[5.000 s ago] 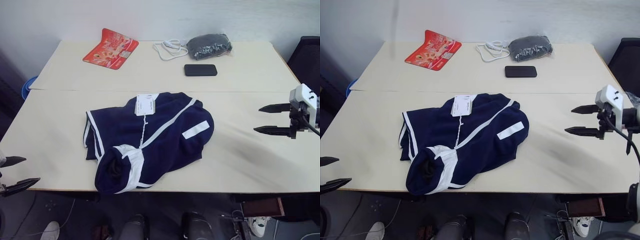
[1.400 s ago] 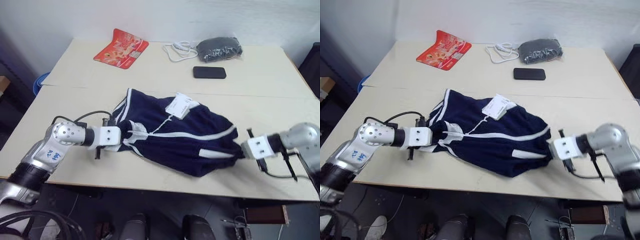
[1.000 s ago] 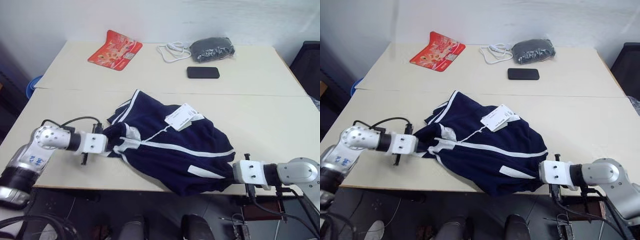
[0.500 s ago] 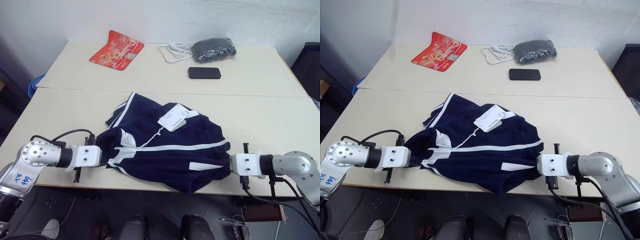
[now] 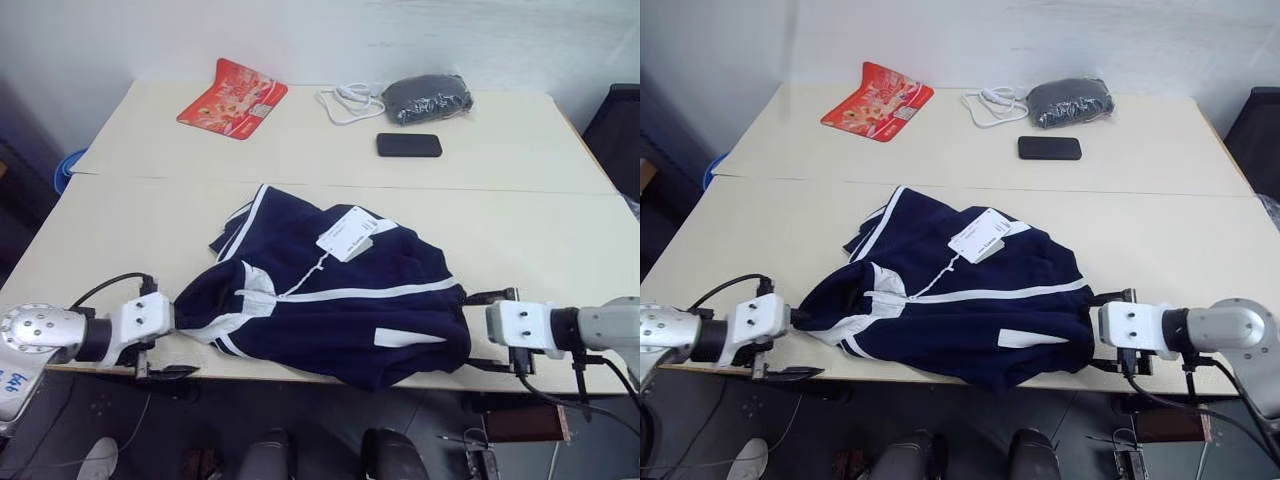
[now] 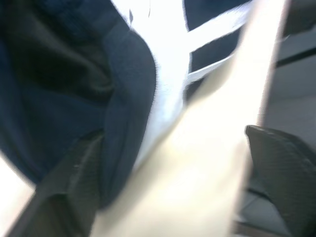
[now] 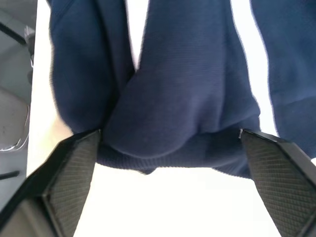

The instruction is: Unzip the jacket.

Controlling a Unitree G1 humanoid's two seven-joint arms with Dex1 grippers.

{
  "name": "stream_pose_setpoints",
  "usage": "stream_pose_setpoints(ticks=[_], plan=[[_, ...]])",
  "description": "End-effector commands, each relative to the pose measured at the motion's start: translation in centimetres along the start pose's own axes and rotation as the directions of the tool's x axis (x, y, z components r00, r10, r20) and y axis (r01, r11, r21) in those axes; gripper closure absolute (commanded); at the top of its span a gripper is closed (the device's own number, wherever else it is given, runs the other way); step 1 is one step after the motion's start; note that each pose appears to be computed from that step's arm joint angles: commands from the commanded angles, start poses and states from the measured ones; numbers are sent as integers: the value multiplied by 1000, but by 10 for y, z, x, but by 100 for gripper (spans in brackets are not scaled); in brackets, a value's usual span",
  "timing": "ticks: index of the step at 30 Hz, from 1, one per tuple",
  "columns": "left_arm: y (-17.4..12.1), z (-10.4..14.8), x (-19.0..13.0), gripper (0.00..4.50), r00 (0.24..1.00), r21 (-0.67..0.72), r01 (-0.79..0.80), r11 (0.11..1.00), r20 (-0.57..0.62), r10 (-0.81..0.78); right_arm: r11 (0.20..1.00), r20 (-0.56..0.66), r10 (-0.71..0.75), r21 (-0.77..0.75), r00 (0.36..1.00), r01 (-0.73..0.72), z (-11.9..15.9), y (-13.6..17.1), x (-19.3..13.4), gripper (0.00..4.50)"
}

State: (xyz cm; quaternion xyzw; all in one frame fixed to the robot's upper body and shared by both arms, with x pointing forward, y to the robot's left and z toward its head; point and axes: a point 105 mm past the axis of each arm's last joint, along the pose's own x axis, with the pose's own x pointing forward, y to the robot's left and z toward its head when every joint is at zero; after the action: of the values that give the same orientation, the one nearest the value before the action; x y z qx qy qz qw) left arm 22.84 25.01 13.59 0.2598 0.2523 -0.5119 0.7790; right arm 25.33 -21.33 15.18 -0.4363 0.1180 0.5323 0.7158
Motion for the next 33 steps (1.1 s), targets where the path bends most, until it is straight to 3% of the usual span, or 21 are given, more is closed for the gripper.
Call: stream_pose_setpoints(ticks=[1, 7, 15, 20, 24, 30, 33], plan=[[0, 34, -26, 5, 996, 0, 17, 1000, 89, -16, 996, 101, -17, -83, 995, 26, 43, -24, -21, 0], [36, 57, -35, 5, 991, 75, -88, 993, 104, 80, 948, 164, -13, -312, 986, 64, 84, -67, 5, 0], [65, 75, 6, 5, 993, 175, -59, 983, 111, 40, 806, 147, 49, -590, 988, 48, 111, -93, 112, 0], [70, 84, 23, 0, 991, 197, -50, 979, 136, 23, 751, 154, 61, -658, 986, 56, 126, -98, 146, 158], [69, 82, 30, 0, 992, 217, -38, 975, 122, 12, 724, 173, 32, -683, 984, 97, 138, -106, 156, 158], [66, 78, 32, 0, 994, 226, -33, 974, 111, 8, 692, 145, -11, -713, 989, 112, 134, -117, 165, 158], [65, 77, 33, 0, 994, 225, -31, 974, 113, 6, 690, 140, 14, -718, 990, 91, 130, -112, 170, 215]])
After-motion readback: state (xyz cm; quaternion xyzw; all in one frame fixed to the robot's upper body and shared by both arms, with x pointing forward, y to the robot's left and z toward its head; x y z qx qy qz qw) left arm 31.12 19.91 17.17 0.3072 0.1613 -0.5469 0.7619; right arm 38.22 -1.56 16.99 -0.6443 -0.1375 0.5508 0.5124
